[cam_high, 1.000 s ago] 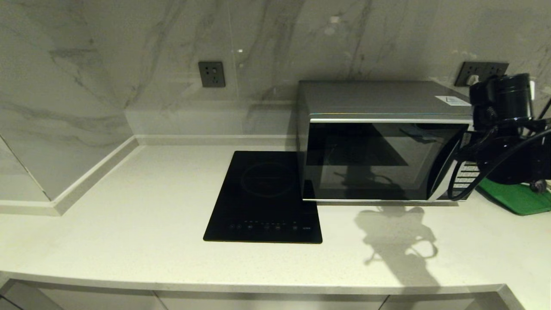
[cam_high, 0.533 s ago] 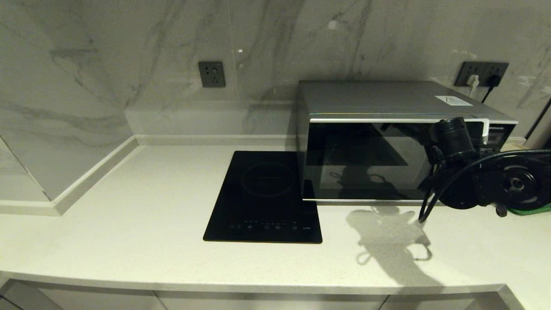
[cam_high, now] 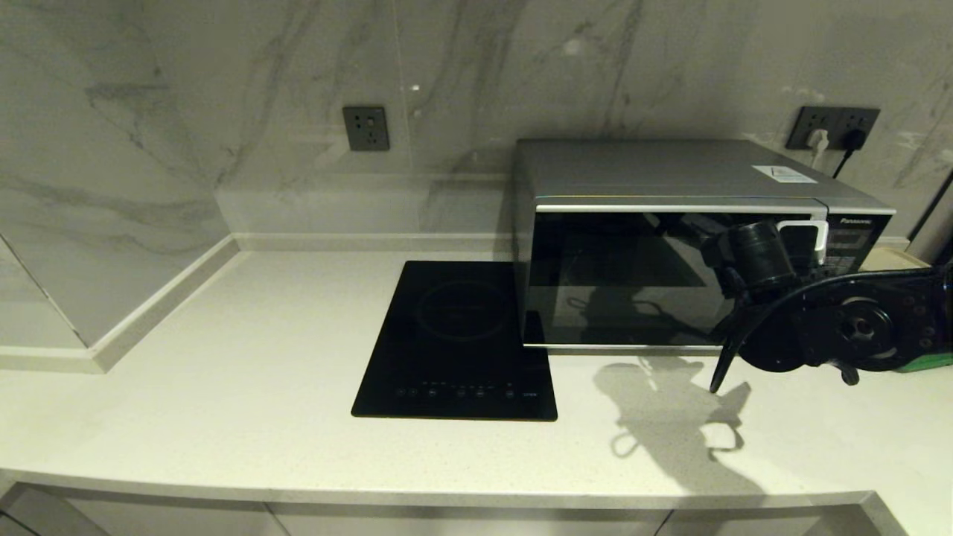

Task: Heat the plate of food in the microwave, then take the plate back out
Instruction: Open the microwave oven

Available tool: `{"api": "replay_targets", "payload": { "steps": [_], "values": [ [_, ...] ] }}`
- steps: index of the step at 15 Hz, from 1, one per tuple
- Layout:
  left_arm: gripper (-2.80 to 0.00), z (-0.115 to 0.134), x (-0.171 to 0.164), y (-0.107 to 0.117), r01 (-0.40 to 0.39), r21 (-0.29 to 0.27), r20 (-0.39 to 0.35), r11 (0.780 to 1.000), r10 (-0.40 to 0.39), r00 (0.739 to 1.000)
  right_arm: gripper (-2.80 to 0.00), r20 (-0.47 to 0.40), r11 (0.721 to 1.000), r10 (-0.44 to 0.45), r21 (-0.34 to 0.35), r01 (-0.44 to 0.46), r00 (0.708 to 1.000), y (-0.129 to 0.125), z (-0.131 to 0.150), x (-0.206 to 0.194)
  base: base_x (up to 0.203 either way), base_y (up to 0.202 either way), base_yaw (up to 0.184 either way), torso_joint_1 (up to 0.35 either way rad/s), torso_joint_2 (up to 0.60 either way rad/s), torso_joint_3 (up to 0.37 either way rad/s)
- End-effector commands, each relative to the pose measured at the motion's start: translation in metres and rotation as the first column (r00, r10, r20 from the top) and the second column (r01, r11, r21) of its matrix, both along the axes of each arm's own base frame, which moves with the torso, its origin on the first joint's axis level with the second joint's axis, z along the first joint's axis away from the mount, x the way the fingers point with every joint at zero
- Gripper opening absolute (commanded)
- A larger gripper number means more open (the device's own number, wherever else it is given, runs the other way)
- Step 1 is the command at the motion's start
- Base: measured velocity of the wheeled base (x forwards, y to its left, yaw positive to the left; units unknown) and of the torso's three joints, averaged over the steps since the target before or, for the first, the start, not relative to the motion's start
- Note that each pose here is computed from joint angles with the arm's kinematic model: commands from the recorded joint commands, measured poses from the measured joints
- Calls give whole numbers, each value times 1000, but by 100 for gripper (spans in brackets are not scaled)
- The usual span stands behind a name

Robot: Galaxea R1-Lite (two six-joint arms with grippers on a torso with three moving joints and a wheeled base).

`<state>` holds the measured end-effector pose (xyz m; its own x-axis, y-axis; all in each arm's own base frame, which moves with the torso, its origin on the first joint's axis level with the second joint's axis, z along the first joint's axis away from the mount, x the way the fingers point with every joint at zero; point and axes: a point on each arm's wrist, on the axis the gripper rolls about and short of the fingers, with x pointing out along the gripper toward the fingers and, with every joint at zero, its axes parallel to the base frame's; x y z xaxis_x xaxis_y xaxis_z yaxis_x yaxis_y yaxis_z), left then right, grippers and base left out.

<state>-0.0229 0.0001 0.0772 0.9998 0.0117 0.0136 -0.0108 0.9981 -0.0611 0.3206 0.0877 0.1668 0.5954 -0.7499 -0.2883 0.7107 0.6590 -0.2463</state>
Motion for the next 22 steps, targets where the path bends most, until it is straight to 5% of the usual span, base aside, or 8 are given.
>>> {"api": "replay_targets", "payload": {
  "steps": [1,11,22],
  "values": [
    [-280,0,0,0,-1,0,0,1000,1,1000,0,-6,1000,-9,0,9,1000,1,-7,3,0,0,0,0,0,0],
    [-280,0,0,0,-1,0,0,1000,1,1000,0,9,999,-41,25,41,999,0,-20,25,0,0,0,0,0,0],
    [-280,0,0,0,-1,0,0,1000,1,1000,0,57,987,-158,41,156,986,-30,-28,72,0,0,0,0,0,0]
  ]
}}
